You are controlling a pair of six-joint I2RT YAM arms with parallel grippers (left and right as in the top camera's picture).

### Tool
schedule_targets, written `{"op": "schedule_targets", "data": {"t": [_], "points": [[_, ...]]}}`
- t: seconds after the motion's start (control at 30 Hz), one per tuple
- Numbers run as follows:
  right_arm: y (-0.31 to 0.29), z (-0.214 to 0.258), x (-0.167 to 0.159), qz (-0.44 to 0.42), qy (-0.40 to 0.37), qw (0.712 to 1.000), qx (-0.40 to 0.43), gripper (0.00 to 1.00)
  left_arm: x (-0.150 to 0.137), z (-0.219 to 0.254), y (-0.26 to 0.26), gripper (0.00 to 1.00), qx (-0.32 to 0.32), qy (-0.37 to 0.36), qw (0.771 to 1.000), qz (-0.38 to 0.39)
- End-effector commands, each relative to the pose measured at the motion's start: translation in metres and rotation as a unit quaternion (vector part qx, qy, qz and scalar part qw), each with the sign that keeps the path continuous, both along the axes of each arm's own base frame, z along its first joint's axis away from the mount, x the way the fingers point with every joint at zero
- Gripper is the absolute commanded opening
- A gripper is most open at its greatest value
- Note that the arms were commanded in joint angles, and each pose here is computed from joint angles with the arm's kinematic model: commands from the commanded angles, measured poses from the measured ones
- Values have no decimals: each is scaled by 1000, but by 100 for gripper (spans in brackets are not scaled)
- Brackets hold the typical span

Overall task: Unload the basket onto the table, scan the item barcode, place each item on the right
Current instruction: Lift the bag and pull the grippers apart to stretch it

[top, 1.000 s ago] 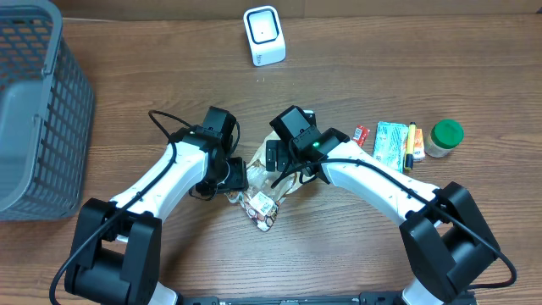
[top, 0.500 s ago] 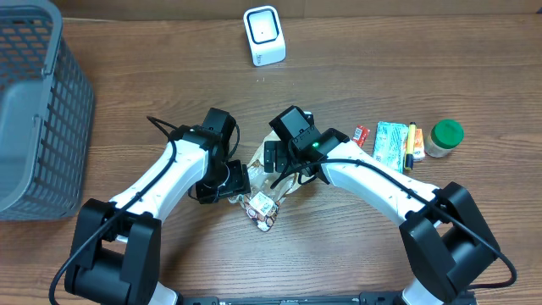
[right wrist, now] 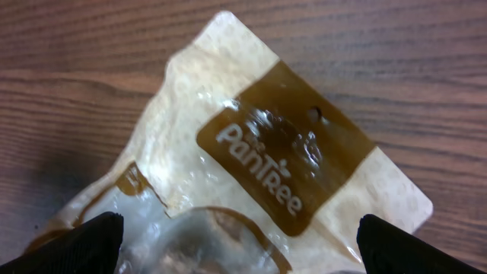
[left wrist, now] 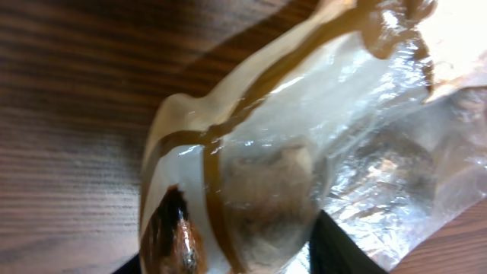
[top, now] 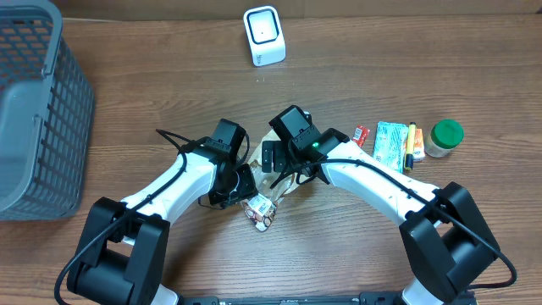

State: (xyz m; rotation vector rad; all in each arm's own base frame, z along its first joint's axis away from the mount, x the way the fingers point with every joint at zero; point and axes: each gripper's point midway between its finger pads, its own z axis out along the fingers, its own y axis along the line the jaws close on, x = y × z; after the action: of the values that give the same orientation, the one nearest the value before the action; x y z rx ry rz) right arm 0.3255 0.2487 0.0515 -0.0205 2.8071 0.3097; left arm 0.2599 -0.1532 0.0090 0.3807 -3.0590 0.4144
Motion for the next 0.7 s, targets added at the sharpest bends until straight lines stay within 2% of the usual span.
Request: {"op": "schedule_targets", "data": {"t": [0.0, 0.1, 0.2, 0.27, 0.33, 0.43, 0.57, 0.67], "points": [[0, -5, -5, 3, 13, 1000, 4, 100, 15, -7, 31, 34, 74, -40, 996, -36], [1, -4, -4, 3, 11, 1000, 5, 100, 40, -1, 47, 35, 113, -91, 987, -71], [1, -5, -4, 3, 11, 1000, 5, 100, 62, 4, 55, 35, 126, -134, 978, -95], [1, -6, -4, 3, 13, 1000, 4, 100, 73, 7, 55, 29, 121, -158, 973, -114], [0, -10, -4, 4, 16, 1000, 1, 100, 79, 9, 54, 33, 115, -174, 968, -137], [3, -19, -3, 15, 17, 1000, -2, 100, 84, 11, 49, 46, 112, -194, 956, -190], [13, -22, 8, 89, -16, 996, -6, 100, 86, 12, 47, 46, 112, -205, 946, -226], [22, -15, 19, 121, -53, 991, -1, 100, 82, 13, 31, 48, 71, -213, 936, -272]]}}
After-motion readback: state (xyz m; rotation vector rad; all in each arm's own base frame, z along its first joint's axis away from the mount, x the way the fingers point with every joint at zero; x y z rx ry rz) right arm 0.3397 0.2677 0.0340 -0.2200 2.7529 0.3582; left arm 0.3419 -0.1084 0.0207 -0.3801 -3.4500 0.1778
